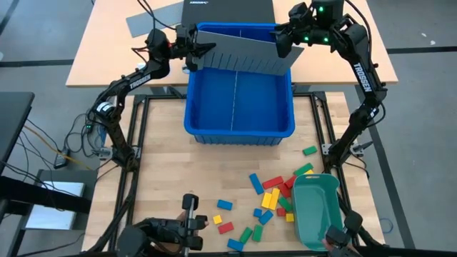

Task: Sort Items/Unsort Items

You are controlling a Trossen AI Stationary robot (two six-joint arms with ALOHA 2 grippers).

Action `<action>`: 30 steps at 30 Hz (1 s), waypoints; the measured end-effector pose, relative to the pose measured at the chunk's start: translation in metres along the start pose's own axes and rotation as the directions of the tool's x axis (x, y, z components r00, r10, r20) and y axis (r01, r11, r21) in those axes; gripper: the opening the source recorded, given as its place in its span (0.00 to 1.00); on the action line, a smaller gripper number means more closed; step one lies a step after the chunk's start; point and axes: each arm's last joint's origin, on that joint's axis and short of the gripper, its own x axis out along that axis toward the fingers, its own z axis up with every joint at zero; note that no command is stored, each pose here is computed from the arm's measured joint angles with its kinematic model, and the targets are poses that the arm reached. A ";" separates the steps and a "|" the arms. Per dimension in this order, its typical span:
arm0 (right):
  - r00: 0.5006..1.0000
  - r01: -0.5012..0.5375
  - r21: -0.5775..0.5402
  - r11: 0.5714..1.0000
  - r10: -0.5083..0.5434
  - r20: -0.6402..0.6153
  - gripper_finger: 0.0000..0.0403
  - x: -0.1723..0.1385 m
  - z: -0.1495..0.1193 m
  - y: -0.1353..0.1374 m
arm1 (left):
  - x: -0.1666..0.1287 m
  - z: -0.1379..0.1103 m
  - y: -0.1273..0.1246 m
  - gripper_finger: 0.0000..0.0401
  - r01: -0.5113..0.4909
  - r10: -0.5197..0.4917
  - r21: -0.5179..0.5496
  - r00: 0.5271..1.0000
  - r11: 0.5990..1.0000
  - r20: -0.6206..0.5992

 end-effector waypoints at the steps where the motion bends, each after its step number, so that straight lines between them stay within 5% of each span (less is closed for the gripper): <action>1: 1.000 0.000 0.000 1.000 0.000 0.000 0.36 0.000 0.000 0.000 | 0.001 0.000 -0.001 0.04 0.003 -0.003 0.000 1.000 1.000 0.000; 20: 1.000 0.000 -0.004 1.000 0.000 -0.004 0.36 0.000 0.000 0.000 | 0.008 -0.005 -0.006 0.04 0.007 -0.007 0.000 1.000 1.000 -0.004; 30: 0.994 -0.012 -0.041 0.999 0.007 -0.113 0.36 0.012 -0.012 -0.001 | 0.006 -0.019 -0.006 0.04 -0.003 0.002 -0.013 0.999 1.000 -0.046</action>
